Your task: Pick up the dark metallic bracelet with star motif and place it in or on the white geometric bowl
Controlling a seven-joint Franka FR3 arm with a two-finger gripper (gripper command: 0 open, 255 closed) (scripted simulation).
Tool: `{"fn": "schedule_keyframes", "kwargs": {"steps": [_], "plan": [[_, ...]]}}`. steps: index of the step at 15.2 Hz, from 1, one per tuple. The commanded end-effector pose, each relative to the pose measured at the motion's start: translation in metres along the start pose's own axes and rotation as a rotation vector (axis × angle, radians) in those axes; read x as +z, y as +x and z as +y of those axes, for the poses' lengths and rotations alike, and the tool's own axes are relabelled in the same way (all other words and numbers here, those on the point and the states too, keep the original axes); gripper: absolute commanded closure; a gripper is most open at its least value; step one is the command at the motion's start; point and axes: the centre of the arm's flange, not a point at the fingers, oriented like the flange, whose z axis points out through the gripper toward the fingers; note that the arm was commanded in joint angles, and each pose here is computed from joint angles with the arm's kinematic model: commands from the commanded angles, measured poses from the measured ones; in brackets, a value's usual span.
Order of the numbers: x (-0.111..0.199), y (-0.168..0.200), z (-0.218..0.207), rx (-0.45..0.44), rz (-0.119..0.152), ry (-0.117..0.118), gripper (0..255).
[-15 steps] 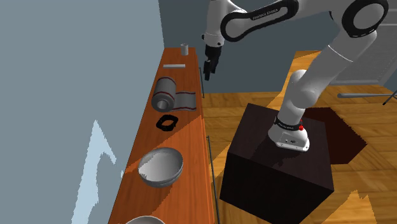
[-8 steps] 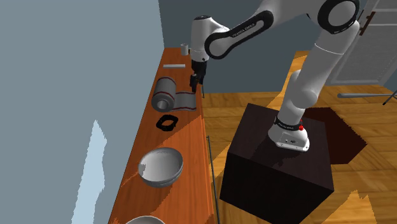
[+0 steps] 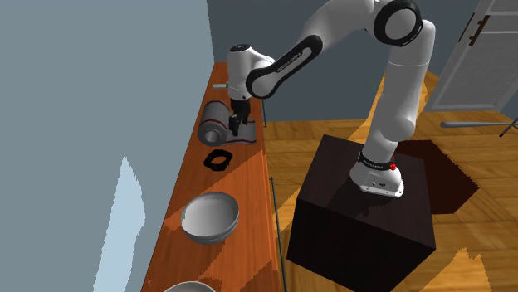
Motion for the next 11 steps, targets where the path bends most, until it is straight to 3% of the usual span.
{"fn": "schedule_keyframes", "kwargs": {"steps": [1, 8, 11], "plan": [[0.02, 0.017, -0.013, -0.001, 0.0, -0.006, 0], [0.084, 0.069, -0.049, -0.007, -0.003, -0.026, 0], [0.1, 0.069, -0.049, -0.007, -0.003, -0.026, 0]]}}
